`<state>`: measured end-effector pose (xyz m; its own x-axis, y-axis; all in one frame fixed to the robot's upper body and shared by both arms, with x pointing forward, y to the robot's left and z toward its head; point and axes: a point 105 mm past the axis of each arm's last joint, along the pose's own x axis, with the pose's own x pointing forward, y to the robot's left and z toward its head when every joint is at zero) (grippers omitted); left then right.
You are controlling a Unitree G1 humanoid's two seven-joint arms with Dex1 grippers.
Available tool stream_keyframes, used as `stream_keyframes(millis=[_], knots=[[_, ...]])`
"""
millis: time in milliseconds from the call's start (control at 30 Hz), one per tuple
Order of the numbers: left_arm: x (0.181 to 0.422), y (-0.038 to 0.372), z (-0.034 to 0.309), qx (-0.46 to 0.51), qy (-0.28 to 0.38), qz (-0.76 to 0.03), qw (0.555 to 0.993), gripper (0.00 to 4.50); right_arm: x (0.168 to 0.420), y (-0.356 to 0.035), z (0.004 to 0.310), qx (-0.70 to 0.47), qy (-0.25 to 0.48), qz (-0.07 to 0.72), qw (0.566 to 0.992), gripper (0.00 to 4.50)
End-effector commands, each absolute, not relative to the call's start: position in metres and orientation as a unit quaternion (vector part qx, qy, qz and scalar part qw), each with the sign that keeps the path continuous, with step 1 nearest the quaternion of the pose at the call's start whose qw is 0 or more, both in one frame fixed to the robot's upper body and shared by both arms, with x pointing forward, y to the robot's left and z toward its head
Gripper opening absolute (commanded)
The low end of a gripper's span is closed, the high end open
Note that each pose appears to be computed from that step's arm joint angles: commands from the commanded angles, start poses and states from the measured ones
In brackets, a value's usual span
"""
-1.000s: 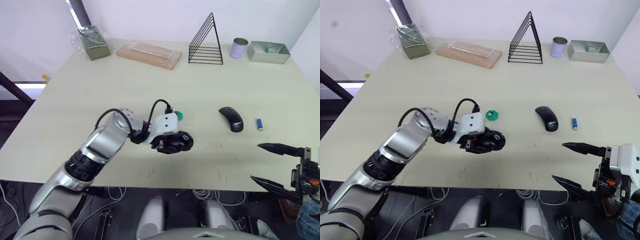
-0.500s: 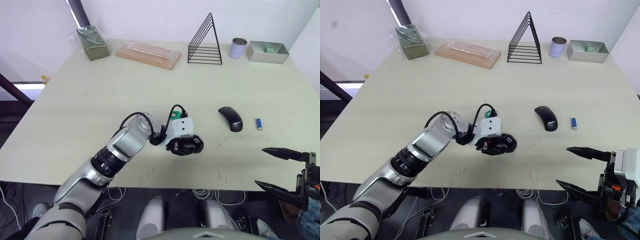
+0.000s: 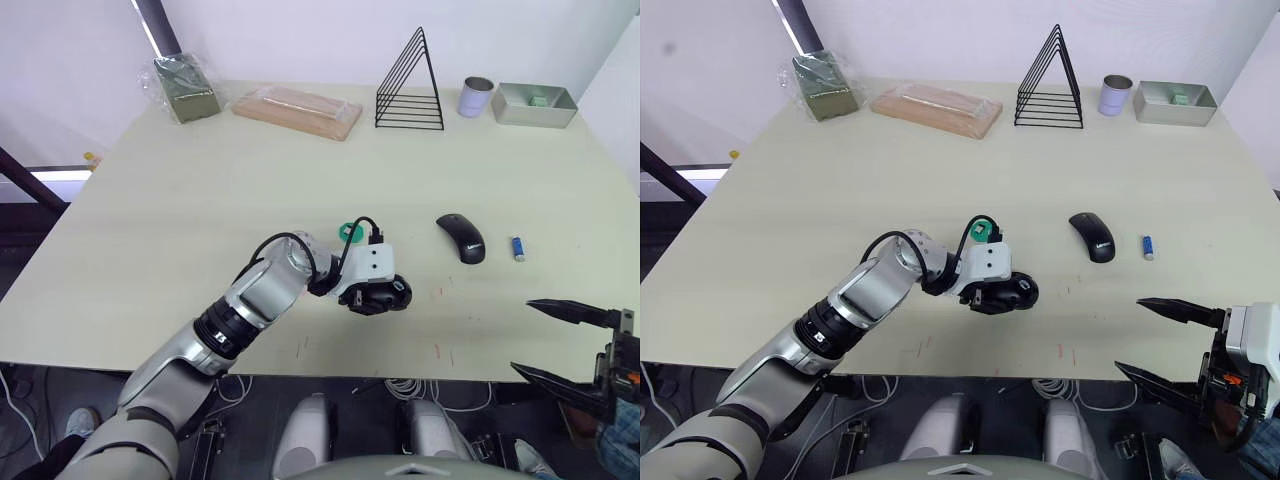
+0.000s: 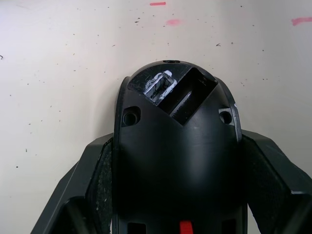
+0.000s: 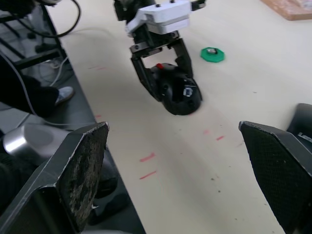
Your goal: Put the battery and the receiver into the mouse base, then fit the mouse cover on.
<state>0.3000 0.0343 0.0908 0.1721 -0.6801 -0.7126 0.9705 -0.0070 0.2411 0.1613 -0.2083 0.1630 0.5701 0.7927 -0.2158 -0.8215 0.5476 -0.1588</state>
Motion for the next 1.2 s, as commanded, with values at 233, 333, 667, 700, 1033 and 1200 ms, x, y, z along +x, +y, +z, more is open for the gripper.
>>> stream_keyframes(millis=[233, 333, 667, 700, 1033, 1200], knots=[[0.299, 0.040, 0.079, 0.363, 0.221, -0.603, 0.675, 2.92, 0.219, -0.233, 0.159, -0.167, 0.035, 0.286, 0.943, 4.50], [0.299, 0.040, 0.079, 0.363, 0.220, -0.602, 0.676, 2.92, 0.244, -0.257, 0.148, -0.191, 0.077, 0.171, 0.964, 4.50], [0.302, 0.040, 0.078, 0.363, 0.220, -0.600, 0.678, 2.92, 0.298, -0.286, 0.130, -0.079, 0.146, 0.039, 0.985, 4.50], [0.302, 0.039, 0.079, 0.363, 0.220, -0.600, 0.678, 2.92, 0.302, -0.285, 0.127, -0.069, 0.149, 0.034, 0.986, 4.50], [0.303, 0.039, 0.077, 0.359, 0.223, -0.596, 0.682, 2.92, 0.322, -0.278, 0.107, -0.030, 0.167, -0.003, 0.986, 4.50], [0.303, 0.040, 0.077, 0.359, 0.225, -0.595, 0.683, 2.92, 0.325, -0.275, 0.100, -0.039, 0.172, -0.011, 0.984, 2.78]])
